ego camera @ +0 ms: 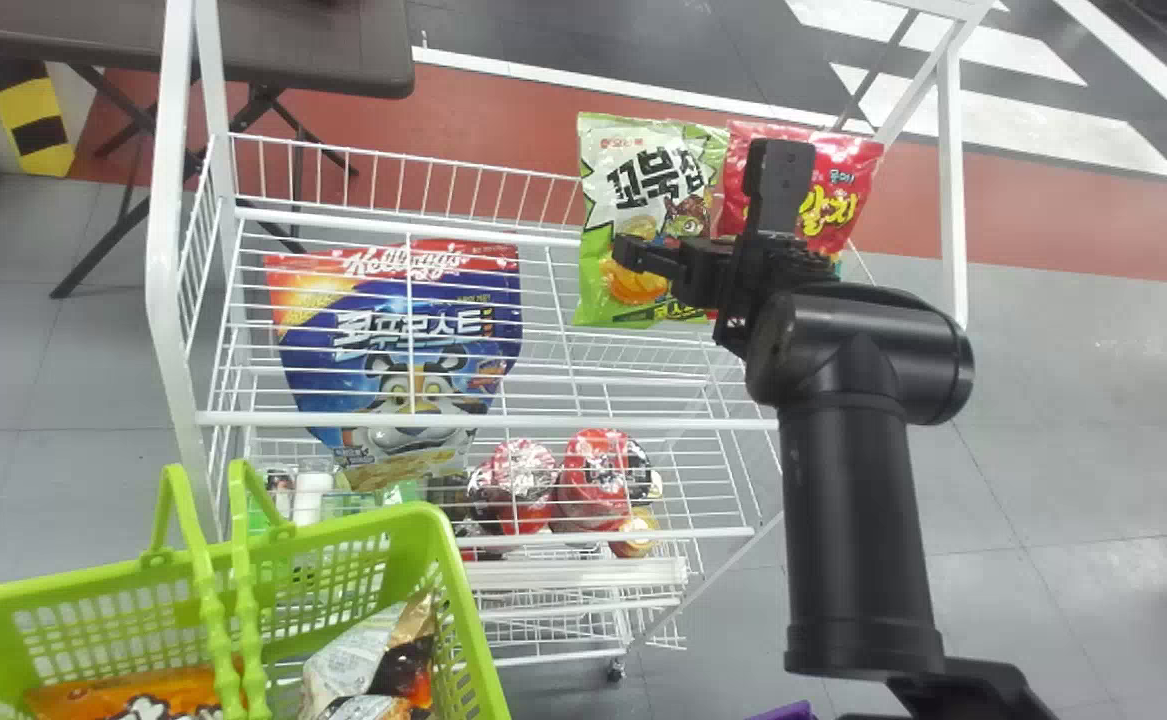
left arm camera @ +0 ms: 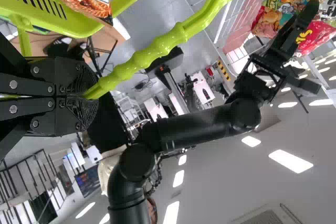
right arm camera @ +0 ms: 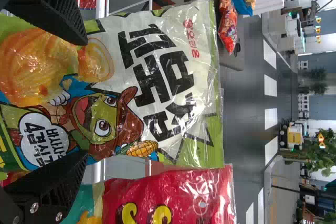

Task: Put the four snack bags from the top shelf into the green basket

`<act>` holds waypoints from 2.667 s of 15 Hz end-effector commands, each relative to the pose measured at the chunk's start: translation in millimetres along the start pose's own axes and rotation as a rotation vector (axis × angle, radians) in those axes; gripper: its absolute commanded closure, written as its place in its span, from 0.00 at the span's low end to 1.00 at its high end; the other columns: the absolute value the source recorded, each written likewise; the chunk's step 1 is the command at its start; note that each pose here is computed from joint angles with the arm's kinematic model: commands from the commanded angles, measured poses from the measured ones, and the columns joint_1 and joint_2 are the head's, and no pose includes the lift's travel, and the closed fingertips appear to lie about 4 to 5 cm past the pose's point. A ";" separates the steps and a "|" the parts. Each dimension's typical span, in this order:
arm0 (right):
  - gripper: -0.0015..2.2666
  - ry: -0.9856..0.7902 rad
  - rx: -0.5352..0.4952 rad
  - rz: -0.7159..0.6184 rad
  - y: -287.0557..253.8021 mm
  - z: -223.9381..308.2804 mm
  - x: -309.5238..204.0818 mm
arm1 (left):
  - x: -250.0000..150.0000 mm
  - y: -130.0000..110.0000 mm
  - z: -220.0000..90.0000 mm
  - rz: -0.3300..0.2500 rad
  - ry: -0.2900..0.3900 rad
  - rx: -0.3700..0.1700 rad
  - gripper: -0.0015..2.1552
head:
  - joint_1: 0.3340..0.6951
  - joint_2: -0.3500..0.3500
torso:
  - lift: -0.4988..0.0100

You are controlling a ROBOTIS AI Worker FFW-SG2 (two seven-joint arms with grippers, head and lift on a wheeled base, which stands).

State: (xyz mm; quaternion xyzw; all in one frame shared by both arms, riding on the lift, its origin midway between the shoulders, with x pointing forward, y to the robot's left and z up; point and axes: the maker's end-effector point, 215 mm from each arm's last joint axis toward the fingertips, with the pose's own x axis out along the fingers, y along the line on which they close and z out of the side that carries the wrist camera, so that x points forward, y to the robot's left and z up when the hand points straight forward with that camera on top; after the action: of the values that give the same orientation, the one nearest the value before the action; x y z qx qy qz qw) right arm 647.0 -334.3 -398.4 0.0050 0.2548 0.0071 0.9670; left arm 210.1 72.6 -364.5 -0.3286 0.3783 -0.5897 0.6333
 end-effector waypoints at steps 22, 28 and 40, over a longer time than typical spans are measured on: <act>0.99 0.274 0.152 0.360 141.3 -109.8 -230.8 | -11.3 -9.1 17.7 -0.016 -0.045 0.070 1.00 | 1.00 0.12 | 0.97; 0.99 0.360 0.154 0.589 221.2 -130.3 -284.5 | -5.1 -11.8 30.2 -0.035 -0.061 0.084 1.00 | 1.00 0.28 | 0.97; 0.99 0.487 0.069 0.765 316.4 -172.6 -298.3 | 28.0 -39.4 40.3 -0.154 -0.028 0.060 1.00 | 1.00 0.52 | 0.97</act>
State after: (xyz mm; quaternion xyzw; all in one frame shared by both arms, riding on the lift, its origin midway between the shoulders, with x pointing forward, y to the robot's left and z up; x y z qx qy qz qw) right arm 308.7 -29.6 -391.3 0.1315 0.4415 0.3466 0.8171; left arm 228.4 42.8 -316.4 -0.3430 0.3260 -0.6370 0.6085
